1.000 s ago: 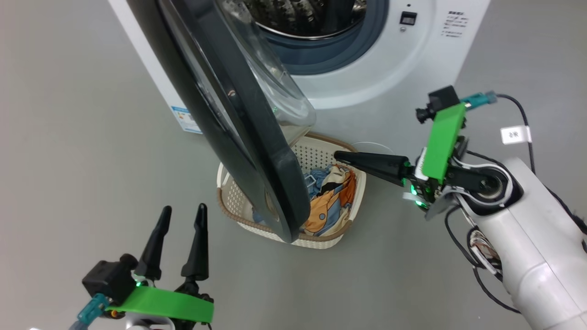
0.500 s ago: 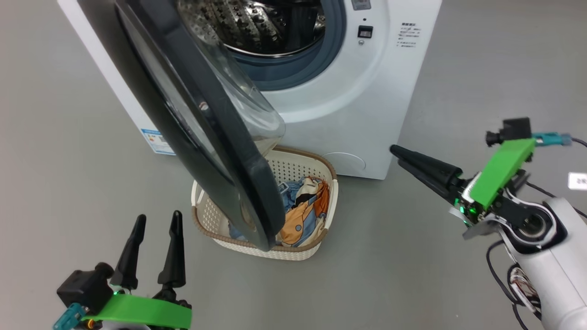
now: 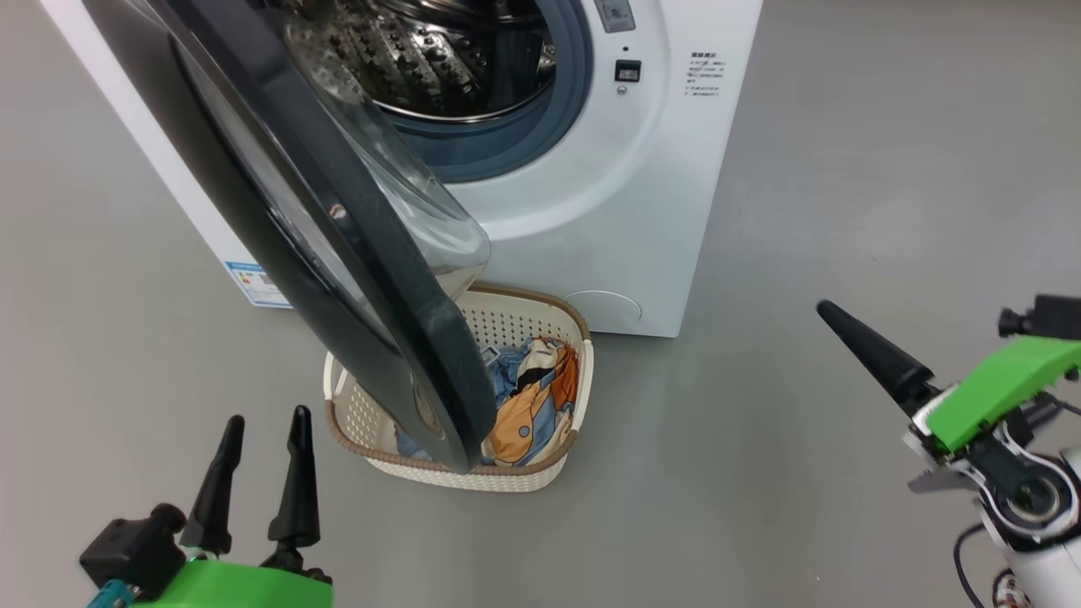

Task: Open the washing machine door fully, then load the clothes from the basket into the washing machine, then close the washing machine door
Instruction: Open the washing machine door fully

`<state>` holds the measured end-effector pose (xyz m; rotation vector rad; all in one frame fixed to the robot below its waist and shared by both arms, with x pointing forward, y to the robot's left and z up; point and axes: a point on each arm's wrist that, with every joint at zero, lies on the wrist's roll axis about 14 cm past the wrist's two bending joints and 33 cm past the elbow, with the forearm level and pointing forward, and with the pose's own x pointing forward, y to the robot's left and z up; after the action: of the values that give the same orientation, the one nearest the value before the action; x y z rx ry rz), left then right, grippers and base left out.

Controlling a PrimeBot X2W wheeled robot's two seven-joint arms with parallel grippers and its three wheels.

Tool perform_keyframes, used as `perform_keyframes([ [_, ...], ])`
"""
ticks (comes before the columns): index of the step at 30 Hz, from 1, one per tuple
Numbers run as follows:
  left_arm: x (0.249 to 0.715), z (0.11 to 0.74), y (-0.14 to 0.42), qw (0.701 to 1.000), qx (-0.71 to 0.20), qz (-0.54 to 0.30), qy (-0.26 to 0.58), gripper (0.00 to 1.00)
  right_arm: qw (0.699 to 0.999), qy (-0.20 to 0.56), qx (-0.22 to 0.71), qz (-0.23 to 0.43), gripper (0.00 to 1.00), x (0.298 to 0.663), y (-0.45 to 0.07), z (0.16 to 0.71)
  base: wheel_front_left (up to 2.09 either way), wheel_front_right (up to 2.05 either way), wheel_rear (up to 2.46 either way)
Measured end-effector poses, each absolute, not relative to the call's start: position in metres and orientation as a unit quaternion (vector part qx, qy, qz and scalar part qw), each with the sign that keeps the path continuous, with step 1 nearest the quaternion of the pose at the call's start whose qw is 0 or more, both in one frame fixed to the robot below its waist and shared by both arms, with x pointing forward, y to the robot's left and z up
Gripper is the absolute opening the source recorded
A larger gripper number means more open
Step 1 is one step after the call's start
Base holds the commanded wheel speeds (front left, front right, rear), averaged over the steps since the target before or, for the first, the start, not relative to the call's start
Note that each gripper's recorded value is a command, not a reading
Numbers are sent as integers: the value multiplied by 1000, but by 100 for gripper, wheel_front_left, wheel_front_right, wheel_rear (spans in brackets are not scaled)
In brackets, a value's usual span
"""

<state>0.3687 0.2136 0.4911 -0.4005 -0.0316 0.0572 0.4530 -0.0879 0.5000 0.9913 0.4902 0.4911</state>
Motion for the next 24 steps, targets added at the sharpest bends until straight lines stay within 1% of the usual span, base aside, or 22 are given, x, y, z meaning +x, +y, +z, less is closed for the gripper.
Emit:
perform_keyframes([
  [5,367,492,214,979,-199,31,-17,100,850,206,440,202,100,444,-110,494,0,0,0],
  [12,367,493,214,980,-198,30,-17,100,873,171,424,173,100,434,-131,492,0,0,0],
  [16,366,491,214,979,-201,31,-13,100,890,151,396,167,100,432,-138,494,0,0,0],
  [19,365,492,215,979,-200,32,-14,100,898,137,383,166,100,430,-141,496,0,0,0],
  [21,365,492,216,979,-199,32,-14,100,908,134,360,167,100,427,-142,493,0,0,0],
  [24,364,492,217,979,-199,33,-15,100,914,130,348,165,100,422,-144,489,0,0,0],
])
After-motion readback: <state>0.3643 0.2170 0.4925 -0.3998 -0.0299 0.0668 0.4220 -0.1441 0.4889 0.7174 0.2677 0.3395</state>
